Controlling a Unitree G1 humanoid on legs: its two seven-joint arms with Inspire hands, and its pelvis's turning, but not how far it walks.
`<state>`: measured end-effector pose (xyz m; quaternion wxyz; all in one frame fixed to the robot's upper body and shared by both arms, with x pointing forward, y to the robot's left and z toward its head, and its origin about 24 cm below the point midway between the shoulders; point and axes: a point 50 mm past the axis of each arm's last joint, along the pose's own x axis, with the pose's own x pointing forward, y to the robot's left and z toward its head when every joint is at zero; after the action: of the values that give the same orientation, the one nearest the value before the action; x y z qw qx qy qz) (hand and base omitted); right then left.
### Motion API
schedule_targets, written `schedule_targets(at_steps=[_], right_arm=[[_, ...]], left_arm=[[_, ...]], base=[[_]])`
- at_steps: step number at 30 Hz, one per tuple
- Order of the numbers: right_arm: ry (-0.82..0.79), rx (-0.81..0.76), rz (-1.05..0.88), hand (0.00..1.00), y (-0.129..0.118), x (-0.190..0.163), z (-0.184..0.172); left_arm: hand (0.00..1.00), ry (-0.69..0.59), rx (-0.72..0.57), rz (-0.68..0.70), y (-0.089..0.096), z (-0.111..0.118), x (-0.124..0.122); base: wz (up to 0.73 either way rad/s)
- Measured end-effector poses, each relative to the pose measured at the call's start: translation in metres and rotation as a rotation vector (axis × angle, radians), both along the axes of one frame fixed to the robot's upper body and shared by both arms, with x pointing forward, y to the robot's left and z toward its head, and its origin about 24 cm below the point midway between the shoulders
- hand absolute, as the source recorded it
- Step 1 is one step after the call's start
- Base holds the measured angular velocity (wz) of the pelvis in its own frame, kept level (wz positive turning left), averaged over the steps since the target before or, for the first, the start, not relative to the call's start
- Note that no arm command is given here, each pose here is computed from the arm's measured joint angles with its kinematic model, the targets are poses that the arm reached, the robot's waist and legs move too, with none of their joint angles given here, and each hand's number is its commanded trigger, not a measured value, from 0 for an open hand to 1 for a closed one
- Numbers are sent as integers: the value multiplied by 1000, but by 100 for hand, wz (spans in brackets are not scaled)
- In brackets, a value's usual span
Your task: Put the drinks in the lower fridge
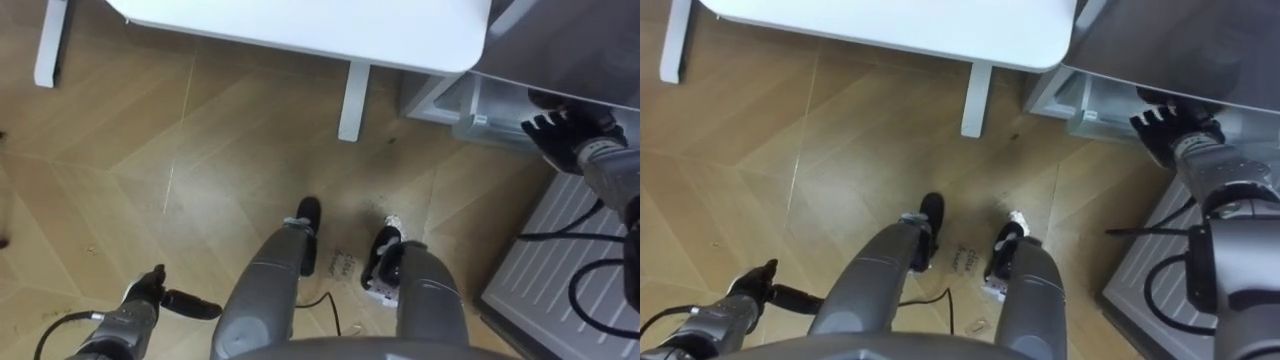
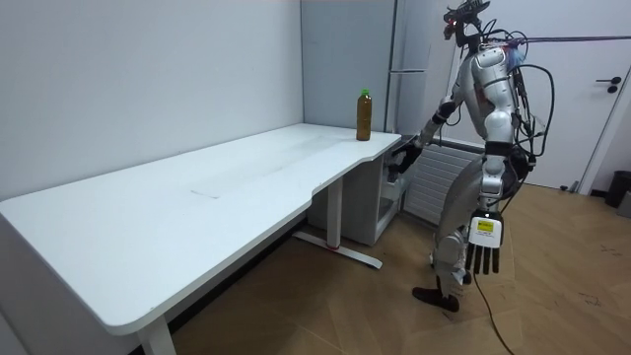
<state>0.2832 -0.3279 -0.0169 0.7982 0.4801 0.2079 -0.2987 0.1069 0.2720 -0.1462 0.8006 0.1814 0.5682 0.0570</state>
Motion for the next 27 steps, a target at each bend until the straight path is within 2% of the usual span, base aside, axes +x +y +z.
schedule_targets(at_steps=[19,25,27], right_arm=[[27,-33,56,0,1,-8,-9],[95,-43,72,0,-1,-33,-29],[122,-50,87,0,-3,-55,-45]], left_arm=[[0,5,-16,-6,-2,0,-1],[0,27,-52,-13,-3,-2,-5],[0,43,-70,-5,-3,-3,-11]], base=[[-1],[7],[4]])
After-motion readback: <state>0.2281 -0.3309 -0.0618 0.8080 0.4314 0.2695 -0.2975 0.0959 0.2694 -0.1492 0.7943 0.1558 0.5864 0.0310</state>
